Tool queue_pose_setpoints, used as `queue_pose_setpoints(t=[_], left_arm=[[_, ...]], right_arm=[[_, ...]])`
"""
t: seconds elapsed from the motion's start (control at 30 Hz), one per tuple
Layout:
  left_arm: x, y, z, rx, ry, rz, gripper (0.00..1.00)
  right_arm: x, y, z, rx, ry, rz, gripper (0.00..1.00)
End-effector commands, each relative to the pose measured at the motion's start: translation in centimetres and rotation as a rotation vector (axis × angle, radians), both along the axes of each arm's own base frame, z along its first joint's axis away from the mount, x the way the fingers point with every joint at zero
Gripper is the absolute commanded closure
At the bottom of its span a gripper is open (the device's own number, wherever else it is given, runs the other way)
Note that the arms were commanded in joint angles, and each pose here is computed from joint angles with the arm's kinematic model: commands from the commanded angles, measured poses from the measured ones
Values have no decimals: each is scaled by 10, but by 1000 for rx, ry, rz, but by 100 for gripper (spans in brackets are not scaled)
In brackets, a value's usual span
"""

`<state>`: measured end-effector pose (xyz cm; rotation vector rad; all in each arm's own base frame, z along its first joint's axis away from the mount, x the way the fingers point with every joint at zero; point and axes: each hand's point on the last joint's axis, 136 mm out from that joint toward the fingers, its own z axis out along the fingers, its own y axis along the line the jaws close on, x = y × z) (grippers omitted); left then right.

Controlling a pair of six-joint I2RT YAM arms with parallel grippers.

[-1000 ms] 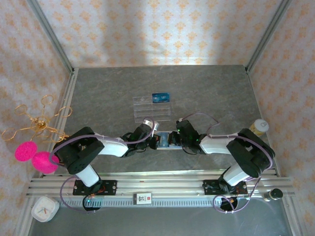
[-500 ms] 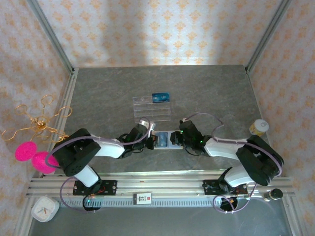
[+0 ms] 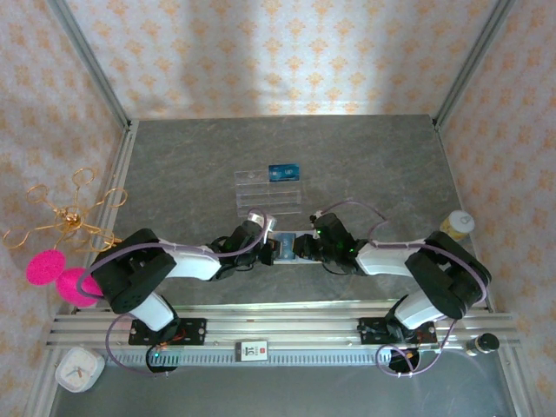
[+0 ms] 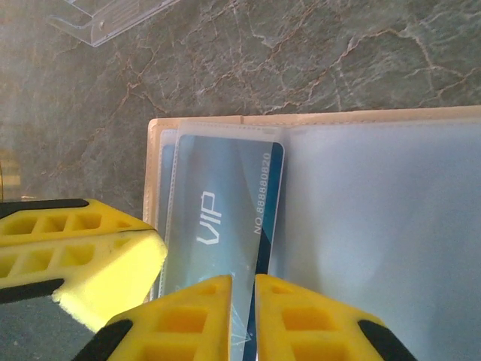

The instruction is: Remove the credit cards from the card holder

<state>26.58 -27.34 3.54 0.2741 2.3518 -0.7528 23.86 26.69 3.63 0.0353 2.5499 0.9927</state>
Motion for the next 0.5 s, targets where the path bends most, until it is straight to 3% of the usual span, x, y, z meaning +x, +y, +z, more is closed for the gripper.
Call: queue_pose_setpoints(t=[0.0,0.47], left_arm=[[3,8,-8,30,2,24,92],[-5,13,-27,53,51,23,100]], right_arm=[[1,0,-5,6,8,-8,85],[4,-15,-7,-51,-1,-70,81]])
